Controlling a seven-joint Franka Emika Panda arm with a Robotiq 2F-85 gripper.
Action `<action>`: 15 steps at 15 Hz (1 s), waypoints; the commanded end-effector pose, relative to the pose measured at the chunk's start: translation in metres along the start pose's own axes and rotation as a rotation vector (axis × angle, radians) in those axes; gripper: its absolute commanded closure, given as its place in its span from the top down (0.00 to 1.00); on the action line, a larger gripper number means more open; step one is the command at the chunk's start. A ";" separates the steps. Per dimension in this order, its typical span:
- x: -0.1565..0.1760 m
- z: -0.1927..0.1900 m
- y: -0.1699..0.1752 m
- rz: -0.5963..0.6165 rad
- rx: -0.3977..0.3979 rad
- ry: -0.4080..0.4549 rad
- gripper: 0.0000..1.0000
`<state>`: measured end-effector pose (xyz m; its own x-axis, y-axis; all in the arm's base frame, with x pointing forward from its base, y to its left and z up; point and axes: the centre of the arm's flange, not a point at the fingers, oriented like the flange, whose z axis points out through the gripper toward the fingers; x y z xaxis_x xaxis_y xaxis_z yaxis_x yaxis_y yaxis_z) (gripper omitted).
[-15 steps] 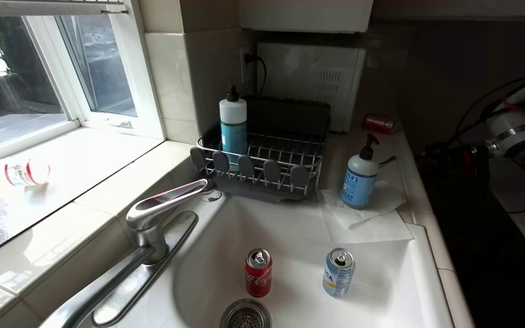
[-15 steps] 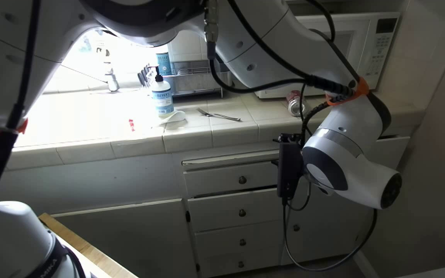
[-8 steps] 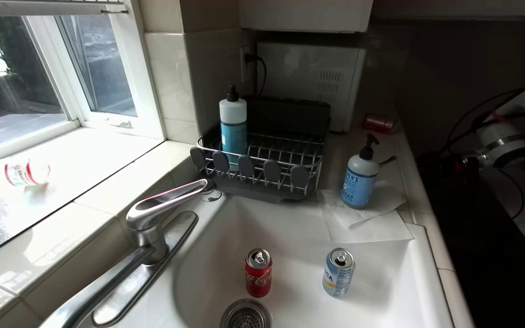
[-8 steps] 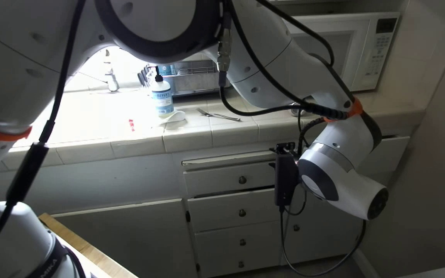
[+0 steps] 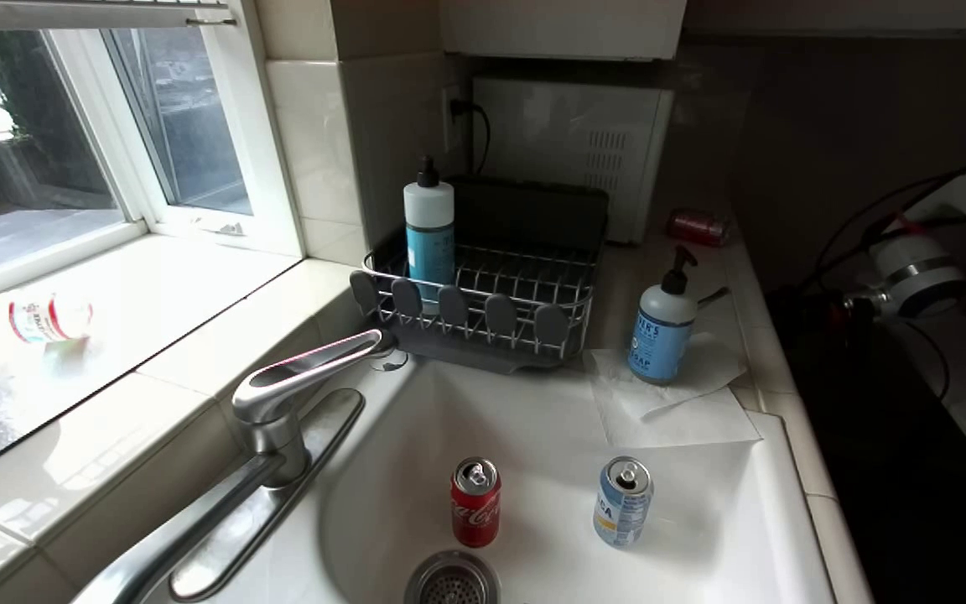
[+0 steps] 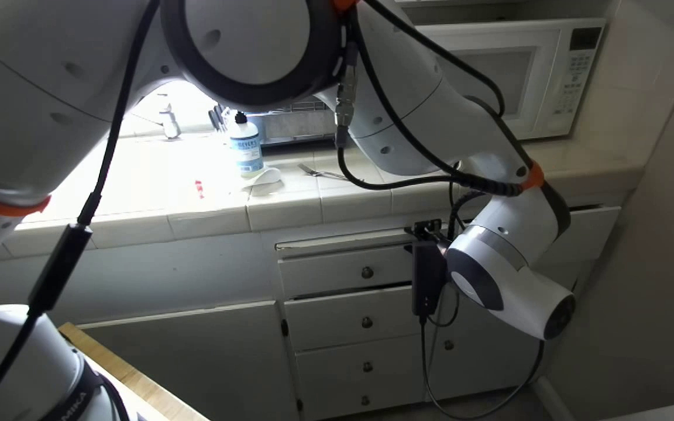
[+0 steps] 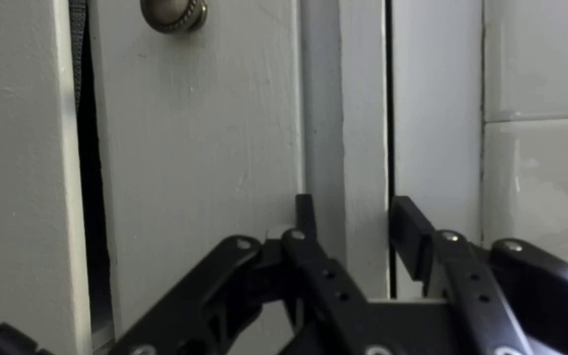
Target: Pull out the pull out chopping board
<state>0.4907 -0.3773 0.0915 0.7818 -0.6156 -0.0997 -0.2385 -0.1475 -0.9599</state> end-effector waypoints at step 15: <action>0.007 0.007 0.003 -0.004 0.126 0.026 0.07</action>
<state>0.4912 -0.3767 0.0846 0.7700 -0.6324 -0.0849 -0.1827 -0.0910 -0.9790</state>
